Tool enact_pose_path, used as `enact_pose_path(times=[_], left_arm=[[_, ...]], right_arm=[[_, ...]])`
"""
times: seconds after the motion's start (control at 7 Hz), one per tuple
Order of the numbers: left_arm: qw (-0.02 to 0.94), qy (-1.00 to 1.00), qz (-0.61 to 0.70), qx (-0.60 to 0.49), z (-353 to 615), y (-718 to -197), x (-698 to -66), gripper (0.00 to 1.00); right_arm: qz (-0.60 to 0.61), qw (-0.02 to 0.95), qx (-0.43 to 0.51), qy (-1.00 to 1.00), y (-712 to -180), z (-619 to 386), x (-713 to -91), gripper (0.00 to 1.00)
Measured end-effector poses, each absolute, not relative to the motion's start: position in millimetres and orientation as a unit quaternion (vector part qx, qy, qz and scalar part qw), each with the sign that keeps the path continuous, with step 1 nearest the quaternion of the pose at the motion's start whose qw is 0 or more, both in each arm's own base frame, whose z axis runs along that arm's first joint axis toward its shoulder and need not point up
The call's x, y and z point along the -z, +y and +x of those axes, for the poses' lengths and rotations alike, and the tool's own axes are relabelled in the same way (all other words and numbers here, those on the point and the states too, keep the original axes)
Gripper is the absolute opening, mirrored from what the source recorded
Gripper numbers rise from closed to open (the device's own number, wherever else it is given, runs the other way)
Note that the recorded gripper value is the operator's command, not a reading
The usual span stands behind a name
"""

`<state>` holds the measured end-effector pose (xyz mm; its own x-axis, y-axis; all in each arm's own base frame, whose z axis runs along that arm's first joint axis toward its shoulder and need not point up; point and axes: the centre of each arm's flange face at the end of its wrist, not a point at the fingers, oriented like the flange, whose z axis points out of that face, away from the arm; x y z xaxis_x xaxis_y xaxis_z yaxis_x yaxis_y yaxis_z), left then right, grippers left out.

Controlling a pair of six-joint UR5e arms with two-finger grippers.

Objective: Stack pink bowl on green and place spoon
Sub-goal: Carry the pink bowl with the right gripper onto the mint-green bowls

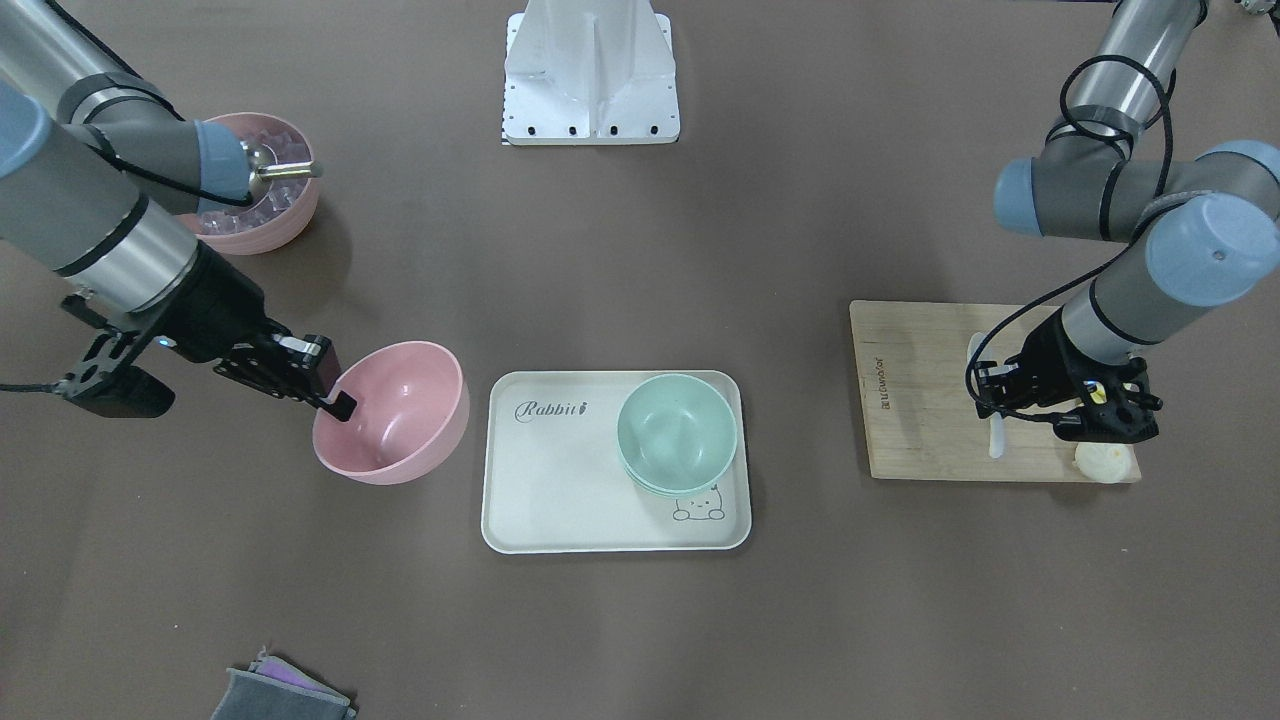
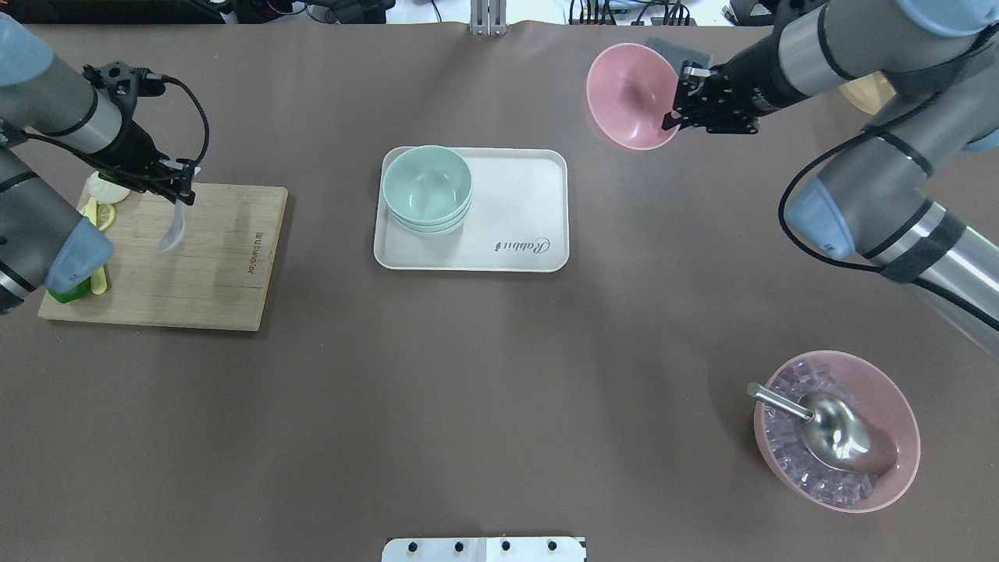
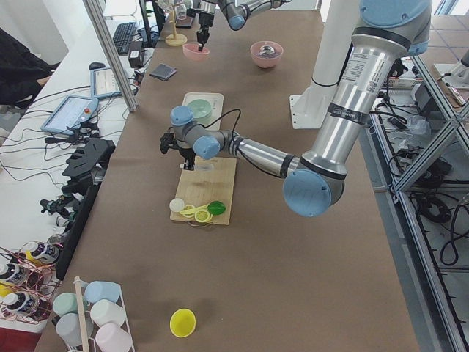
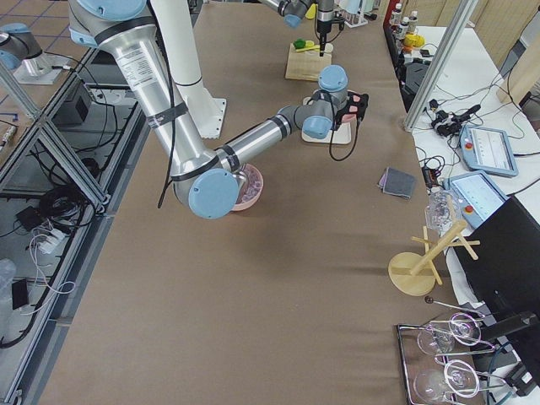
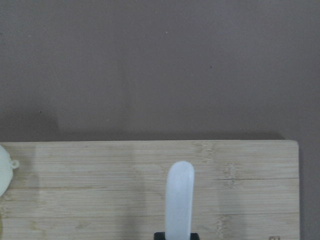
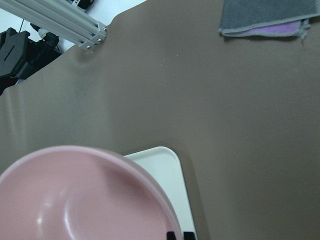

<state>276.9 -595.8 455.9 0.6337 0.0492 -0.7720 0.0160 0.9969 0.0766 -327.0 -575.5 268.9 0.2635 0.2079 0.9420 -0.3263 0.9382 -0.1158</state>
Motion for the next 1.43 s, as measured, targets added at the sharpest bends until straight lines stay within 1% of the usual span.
enact_pose_path(times=[0.29,0.57,1.0,1.43], left_arm=[[0.900,0.435,0.038,-0.007,270,-600,-451,0.00],[0.899,0.436,0.039,-0.006,268,-601,-450,0.00],[0.899,0.436,0.039,-0.005,268,-603,-449,0.00],[0.900,0.435,0.038,-0.005,269,-603,-450,0.00]], right_arm=[[0.067,0.790,-0.171,-0.585,-574,-386,-234,0.00],[0.052,0.784,-0.191,-0.589,-577,-427,-208,0.00],[0.028,0.782,-0.195,-0.591,-568,-465,-193,0.00],[-0.017,0.780,-0.227,-0.583,-570,-500,-182,0.00]])
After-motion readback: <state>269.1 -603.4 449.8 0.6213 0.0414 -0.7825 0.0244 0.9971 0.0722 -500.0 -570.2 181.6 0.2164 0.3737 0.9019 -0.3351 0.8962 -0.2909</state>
